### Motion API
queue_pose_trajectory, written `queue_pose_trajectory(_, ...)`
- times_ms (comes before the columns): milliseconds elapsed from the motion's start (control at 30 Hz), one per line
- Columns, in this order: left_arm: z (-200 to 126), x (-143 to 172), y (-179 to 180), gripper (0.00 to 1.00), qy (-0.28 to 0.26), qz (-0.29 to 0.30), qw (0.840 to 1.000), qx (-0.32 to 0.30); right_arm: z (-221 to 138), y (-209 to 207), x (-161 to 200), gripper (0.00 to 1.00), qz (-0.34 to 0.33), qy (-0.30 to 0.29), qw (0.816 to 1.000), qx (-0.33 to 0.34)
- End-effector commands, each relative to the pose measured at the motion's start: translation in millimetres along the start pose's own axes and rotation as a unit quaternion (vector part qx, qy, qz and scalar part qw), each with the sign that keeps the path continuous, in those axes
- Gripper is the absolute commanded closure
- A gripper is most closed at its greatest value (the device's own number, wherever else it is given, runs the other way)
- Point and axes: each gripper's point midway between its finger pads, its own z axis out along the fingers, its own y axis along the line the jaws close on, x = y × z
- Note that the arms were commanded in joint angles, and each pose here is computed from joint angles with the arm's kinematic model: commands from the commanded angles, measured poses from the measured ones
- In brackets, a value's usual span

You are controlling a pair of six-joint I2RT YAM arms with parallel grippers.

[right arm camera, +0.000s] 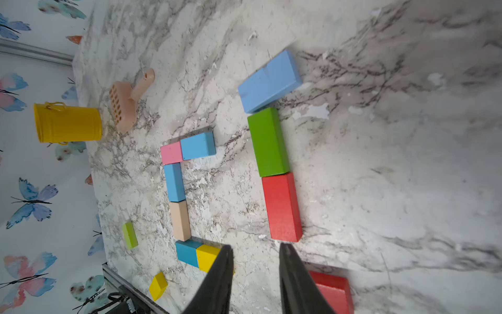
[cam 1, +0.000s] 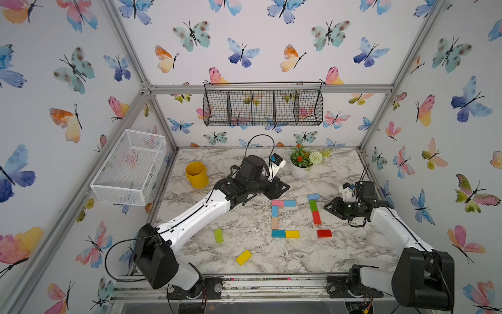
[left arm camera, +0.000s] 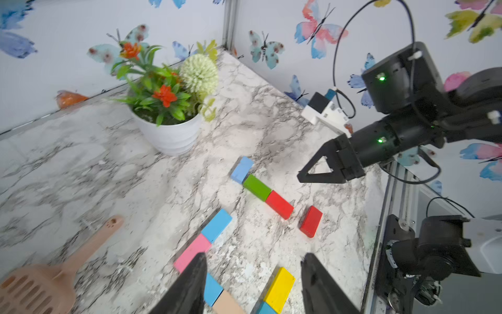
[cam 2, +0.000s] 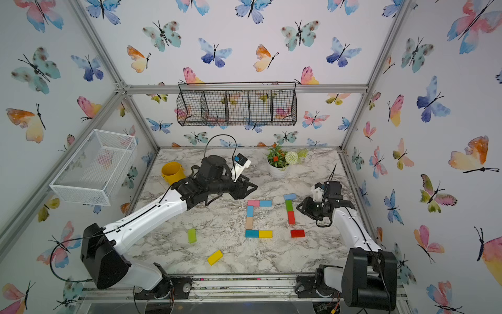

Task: Assemble the letter c with building blocks
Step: Assemble the building block at the center of the board.

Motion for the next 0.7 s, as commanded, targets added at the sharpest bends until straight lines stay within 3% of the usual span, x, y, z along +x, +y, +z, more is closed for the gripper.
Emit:
queue_pose_trajectory(0,-27,8,39,0.43,0.001,-0.048,0.998,-0.041,-2,-9,16,0.68,0.017,0.012,0.998,0.053)
queue_pose_trajectory(267,-45,36,80,0.42,0.003,-0.065,0.992,-0.104,-9,-4,52,0.71,-0.001,0.061,0.993,0.099)
queue_pose_trajectory(667,-61,48,95,0.43,0.010,-0.057,0.987,-0.148,-10,-28,97,0.72,-0.011,0.144,0.978,0.153)
